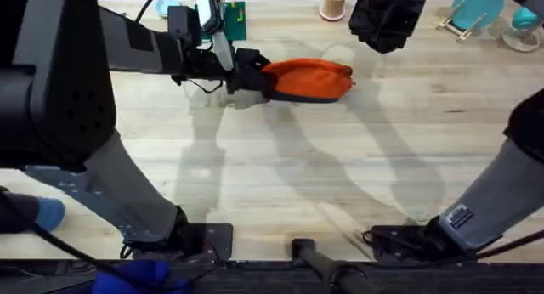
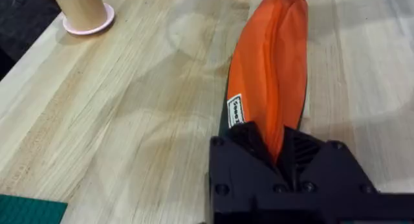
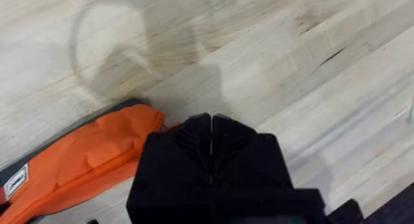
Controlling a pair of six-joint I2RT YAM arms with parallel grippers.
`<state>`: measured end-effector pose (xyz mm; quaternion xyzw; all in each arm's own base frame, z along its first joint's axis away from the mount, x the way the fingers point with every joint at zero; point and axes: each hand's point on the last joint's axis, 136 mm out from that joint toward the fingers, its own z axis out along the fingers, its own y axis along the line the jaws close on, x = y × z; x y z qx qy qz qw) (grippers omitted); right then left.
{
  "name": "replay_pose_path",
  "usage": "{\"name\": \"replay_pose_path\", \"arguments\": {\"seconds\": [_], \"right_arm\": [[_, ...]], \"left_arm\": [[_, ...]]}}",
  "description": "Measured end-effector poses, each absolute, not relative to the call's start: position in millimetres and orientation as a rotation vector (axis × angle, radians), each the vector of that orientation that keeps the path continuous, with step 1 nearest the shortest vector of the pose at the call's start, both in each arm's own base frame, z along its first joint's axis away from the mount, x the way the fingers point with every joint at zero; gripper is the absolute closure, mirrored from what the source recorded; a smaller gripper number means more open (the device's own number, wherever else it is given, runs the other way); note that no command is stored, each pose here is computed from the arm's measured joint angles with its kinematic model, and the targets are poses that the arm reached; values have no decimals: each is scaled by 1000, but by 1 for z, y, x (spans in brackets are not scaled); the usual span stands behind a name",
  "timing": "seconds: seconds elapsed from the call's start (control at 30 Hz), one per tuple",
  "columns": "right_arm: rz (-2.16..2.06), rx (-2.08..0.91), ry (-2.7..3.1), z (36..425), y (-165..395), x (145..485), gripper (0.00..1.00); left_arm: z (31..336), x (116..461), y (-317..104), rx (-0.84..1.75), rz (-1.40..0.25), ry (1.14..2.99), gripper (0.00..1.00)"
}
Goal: Unzip the bag, pick up the pens from the table one at a time and place them inside, then zip the bag closed.
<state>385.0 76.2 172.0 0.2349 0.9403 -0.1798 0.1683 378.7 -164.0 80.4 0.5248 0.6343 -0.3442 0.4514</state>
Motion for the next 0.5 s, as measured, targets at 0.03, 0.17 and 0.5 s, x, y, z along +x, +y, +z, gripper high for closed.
{"name": "replay_pose_path", "arguments": {"seconds": [0.03, 0.17, 0.5], "right_arm": [[-515, 662, 2677, 172, 74, 386, 971], [-534, 694, 2680, 172, 54, 389, 971], [-550, 736, 2693, 171, 30, 391, 971]], "left_arm": [[80, 379, -164, 1297, -851, 1567, 959], [80, 379, -164, 1297, -851, 1567, 959], [80, 379, -164, 1297, -851, 1567, 959]]}}
